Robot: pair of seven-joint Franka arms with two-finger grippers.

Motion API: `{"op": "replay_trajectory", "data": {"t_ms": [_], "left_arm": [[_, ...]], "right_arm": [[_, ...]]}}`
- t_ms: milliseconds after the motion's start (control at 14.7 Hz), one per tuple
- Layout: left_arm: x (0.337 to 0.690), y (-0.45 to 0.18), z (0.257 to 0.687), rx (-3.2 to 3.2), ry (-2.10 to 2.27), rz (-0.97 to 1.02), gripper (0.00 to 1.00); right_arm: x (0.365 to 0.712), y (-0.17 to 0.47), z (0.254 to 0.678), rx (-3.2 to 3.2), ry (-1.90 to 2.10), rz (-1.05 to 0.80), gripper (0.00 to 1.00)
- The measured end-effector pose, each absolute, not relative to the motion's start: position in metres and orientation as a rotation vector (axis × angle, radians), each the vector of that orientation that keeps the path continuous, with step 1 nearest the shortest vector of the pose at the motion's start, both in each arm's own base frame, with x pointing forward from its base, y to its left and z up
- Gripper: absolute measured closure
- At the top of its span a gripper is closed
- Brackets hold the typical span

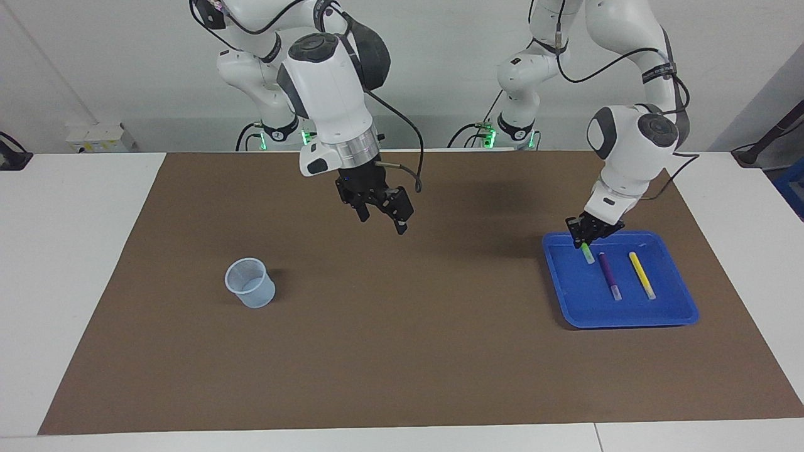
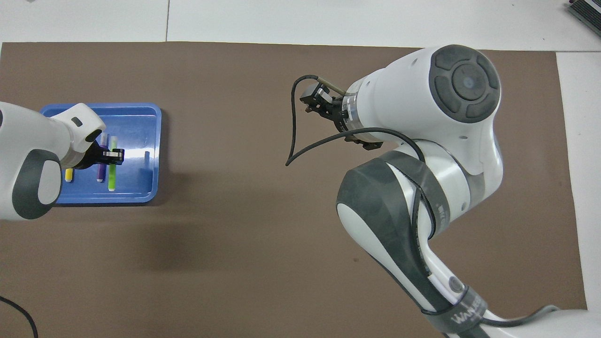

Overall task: Right arm passes pens to left for tray arrangement
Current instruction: 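Lower the green pen into the tray while the right gripper withdraws, then release the green pen upright in the tray with the left gripper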

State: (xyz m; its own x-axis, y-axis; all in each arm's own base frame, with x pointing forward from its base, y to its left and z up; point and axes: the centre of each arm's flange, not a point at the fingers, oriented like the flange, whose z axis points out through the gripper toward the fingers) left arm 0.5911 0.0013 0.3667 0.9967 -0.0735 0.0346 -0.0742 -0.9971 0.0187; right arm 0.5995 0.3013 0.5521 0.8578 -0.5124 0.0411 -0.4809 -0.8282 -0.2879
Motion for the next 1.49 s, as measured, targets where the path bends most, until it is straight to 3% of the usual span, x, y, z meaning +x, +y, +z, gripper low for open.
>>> {"op": "replay_trajectory", "data": {"t_ms": [340, 1019, 1494], "left_arm": [[0.621, 0.007, 0.332, 3.049, -0.088, 0.006, 0.81], [0.622, -0.005, 0.321, 3.037, 0.028, 0.006, 0.81], [0.622, -0.002, 0.304, 3.029, 0.029, 0.036, 0.81]], "right_arm": [[0.608, 0.251, 0.560, -2.912, 0.432, -0.187, 0.00], [0.627, 0.095, 0.580, -3.088, -0.002, -0.203, 0.00], [0.611, 0.043, 0.592, -3.130, -0.073, -0.139, 0.00]]}}
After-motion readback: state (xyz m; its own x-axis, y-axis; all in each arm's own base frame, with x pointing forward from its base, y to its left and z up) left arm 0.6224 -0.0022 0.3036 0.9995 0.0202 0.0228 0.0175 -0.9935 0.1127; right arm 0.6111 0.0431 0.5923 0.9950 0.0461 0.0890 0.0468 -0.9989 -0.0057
